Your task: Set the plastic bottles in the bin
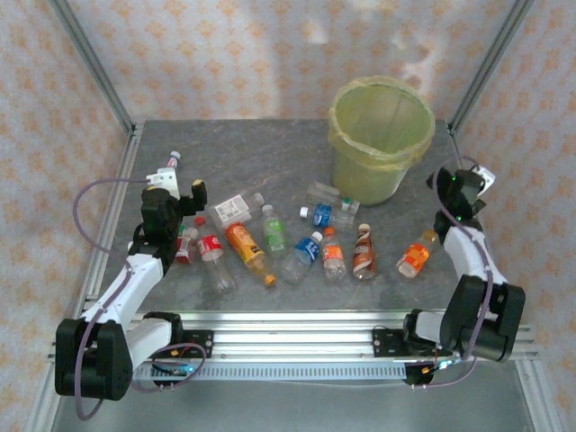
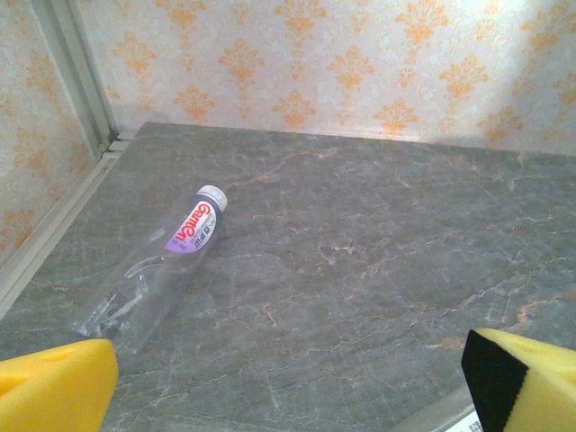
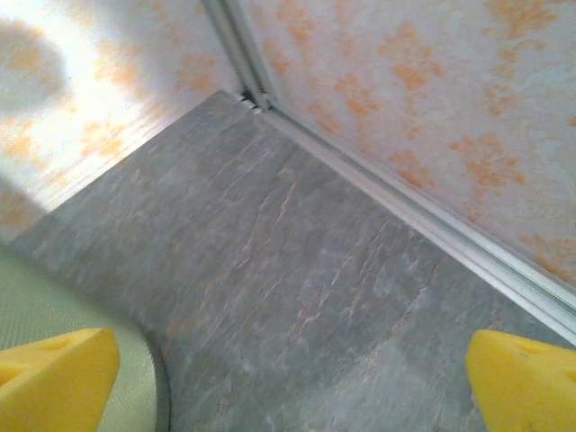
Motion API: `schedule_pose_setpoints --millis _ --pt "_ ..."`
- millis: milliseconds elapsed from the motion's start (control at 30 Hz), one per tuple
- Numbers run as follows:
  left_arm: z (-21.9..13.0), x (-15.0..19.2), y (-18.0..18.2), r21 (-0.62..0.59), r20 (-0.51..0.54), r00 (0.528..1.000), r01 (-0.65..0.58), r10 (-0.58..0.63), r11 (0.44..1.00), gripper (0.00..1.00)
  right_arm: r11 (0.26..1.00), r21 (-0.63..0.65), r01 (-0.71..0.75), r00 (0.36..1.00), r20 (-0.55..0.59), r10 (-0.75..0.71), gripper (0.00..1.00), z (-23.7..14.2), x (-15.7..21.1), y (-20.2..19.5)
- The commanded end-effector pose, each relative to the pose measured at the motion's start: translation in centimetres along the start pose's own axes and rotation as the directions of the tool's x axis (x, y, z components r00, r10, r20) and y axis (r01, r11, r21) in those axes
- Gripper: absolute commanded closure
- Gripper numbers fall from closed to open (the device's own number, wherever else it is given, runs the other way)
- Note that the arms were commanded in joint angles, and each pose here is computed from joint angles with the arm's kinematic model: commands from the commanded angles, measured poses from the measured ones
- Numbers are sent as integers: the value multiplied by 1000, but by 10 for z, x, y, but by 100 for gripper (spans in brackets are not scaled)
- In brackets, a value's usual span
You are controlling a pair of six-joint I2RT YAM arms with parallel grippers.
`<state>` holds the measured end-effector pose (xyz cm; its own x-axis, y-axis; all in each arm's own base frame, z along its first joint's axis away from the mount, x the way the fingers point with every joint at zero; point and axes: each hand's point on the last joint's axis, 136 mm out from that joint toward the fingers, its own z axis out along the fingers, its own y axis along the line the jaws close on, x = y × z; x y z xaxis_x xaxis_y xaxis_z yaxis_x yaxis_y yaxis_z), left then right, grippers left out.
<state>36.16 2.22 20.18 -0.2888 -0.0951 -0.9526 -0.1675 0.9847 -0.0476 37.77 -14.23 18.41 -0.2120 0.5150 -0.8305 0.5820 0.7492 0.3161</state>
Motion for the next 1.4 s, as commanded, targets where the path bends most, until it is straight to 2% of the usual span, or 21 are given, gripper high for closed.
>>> schedule_pose_setpoints --millis 0,100,200,400,500,700,867,1033,1167,1367 --pt "-7 -13 -1 0 2 999 33 -33 999 0 996 28 -79 987 -136 83 1 15 11 0" --pt "-10 -23 -2 3 12 998 55 -55 999 0 996 25 -80 979 -184 84 1 32 8 10" --pt "-13 -34 -3 5 16 997 73 -73 997 0 994 50 -98 977 -185 106 1 47 1 12" --pt "-14 -51 -2 -9 6 995 99 -99 995 0 988 2 -154 968 -202 151 13 77 0 29" --pt "-11 -58 0 -28 1 993 116 -116 993 0 985 -18 -173 964 -208 166 14 93 2 35" --pt "8 -69 15 -89 -81 977 190 -198 978 0 970 -132 -205 948 -272 163 20 127 6 65" --pt "30 -69 49 -220 -163 943 252 -290 942 0 947 -211 -244 928 -334 165 26 145 18 87" --pt "51 -64 66 -267 -263 925 204 -275 942 0 947 -246 -207 925 -365 108 27 145 35 108" --pt "65 -47 82 -313 -383 897 98 -220 945 0 947 -258 -191 920 -383 82 27 140 50 120" --pt "86 -14 103 -309 -584 800 -64 -137 949 0 945 -270 -186 913 -402 65 27 134 64 134"
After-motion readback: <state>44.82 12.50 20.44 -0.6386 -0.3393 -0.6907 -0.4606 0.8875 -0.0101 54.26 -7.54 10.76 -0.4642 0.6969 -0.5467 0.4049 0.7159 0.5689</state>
